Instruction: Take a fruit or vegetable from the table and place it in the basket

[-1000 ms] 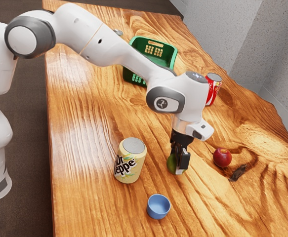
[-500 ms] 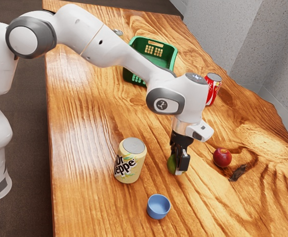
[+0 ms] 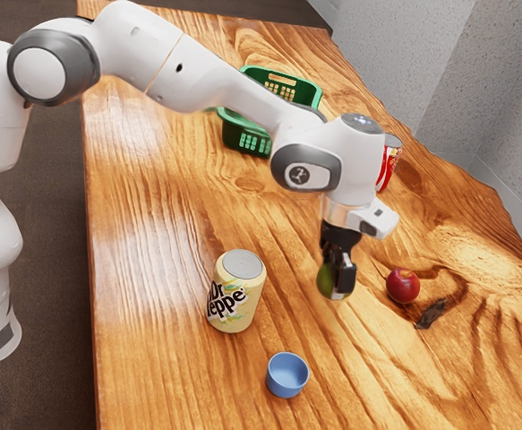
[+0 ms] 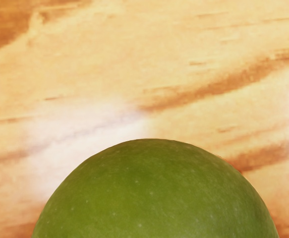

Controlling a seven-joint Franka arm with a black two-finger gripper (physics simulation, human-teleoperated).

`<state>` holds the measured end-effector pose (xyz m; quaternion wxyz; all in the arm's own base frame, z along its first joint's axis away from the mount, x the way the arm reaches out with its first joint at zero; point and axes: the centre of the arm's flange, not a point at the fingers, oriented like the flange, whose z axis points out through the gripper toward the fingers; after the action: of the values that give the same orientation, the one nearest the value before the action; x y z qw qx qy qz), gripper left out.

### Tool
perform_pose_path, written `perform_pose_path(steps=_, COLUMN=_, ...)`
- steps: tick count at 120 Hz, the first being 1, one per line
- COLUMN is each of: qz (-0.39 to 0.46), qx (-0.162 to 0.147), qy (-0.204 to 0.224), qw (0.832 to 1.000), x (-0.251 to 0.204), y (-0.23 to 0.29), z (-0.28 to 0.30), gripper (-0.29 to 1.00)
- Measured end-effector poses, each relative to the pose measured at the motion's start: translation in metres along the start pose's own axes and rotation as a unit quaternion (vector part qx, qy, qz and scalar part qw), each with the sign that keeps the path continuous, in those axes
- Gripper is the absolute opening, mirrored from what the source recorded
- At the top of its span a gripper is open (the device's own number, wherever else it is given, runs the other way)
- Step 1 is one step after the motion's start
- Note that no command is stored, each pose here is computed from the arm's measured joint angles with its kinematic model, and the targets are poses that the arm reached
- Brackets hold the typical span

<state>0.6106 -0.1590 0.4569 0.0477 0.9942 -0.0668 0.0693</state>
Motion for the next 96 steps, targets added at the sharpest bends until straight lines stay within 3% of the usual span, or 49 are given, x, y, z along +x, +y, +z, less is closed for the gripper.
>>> perform_pose_path(steps=21, qz=-0.021, qx=0.023, qy=0.022, qw=0.999, x=0.016, y=-0.026, z=-0.047, gripper=0.41)
perform_pose_path(steps=38, qz=-0.074, qx=0.052, qy=0.034, qw=0.995, x=0.023, y=-0.086, z=-0.093, gripper=0.42)
perform_pose_path(steps=57, qz=-0.13, qx=0.086, qy=0.044, qw=0.987, x=0.008, y=-0.146, z=-0.135, gripper=0.42)
perform_pose_path(steps=96, qz=-0.252, qx=0.125, qy=0.053, qw=0.958, x=-0.037, y=-0.285, z=-0.18, gripper=0.42)
